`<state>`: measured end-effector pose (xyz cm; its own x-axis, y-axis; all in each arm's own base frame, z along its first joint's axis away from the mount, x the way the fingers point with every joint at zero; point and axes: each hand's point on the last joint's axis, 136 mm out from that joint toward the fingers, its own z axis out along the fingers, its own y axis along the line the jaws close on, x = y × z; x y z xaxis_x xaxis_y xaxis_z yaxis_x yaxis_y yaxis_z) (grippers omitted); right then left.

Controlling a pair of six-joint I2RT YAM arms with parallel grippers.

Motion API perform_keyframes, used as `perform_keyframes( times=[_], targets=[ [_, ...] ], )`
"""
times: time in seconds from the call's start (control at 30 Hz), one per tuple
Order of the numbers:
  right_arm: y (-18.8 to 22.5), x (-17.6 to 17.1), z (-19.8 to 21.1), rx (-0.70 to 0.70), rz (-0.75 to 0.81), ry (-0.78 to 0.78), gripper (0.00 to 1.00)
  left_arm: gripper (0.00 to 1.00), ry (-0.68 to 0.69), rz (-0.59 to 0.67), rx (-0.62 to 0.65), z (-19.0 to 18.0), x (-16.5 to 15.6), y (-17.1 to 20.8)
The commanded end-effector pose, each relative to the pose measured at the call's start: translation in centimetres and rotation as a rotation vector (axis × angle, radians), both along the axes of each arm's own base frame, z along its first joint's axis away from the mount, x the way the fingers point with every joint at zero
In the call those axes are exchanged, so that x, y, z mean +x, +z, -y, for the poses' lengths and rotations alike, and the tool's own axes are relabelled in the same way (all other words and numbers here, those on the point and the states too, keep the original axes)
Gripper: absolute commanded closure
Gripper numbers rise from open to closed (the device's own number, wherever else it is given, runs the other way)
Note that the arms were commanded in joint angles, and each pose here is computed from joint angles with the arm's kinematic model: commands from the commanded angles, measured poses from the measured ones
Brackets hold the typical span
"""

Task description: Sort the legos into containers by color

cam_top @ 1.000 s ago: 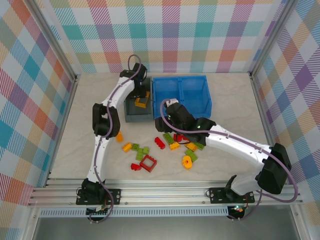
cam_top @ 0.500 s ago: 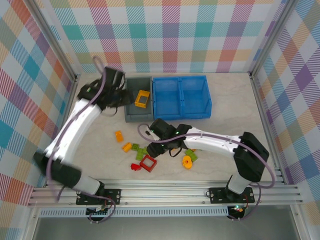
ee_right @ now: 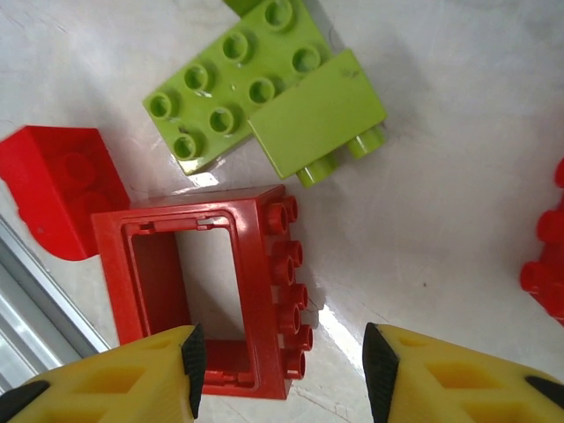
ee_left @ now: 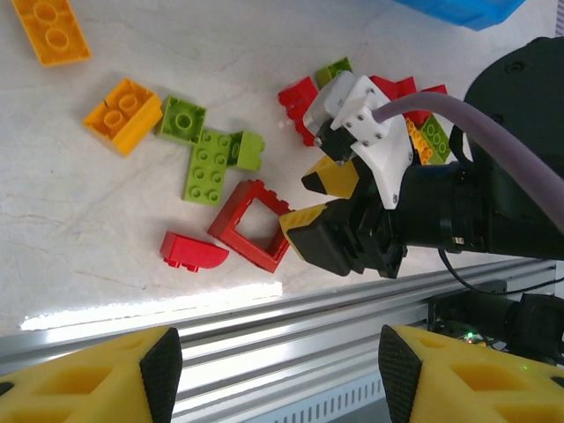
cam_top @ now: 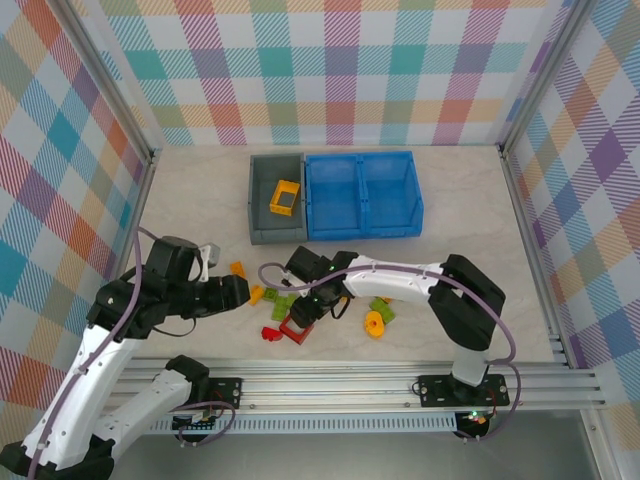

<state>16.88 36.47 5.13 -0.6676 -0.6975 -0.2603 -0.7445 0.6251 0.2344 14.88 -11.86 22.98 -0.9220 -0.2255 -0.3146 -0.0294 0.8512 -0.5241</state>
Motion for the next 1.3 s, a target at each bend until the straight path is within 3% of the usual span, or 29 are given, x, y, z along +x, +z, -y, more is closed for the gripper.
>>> perform_keyframes(
  times=[0.0, 0.2, 0.43, 0.57, 0.83, 1.0, 1.13, 1.27],
  targets=[
    [-0.1, -0.6, -0.7, 0.005, -0.02, 0.031, 0.48, 0.38, 0.006, -0.022, -0.036, 0.5, 0.0, -0.3],
    [-1.3, -0.3, -1.3, -0.011, -0.029, 0.02, 0.53, 0.38, 0.003, -0.01, -0.034, 0.5, 0.0, -0.4],
    [-1.6, 0.3, -1.7, -0.012, -0.017, 0.0, 0.68, 0.38, 0.011, -0.005, -0.027, 0.2, -0.2, -0.8],
    [0.5, 0.4, -0.9, 0.01, 0.023, -0.03, 0.76, 0.38, 0.01, -0.002, -0.039, 0.4, 0.1, -0.7],
    [7.6, 1.9, 4.1, 0.037, 0.139, -0.199, 0.81, 0.38, -0.019, 0.056, -0.168, 2.9, 2.0, 1.7],
    [11.2, 6.3, 7.9, 0.044, 0.195, -0.4, 0.81, 0.38, -0.026, 0.092, -0.231, 4.7, 4.6, 3.5],
    [12.6, 12.9, 10.6, 0.026, 0.237, -0.603, 0.81, 0.38, -0.033, 0.146, -0.265, 6.7, 7.3, 4.8],
    [13.0, 19.6, 10.8, -0.008, 0.295, -0.717, 0.8, 0.39, -0.043, 0.216, -0.208, 8.9, 10.1, 5.4]
  ],
)
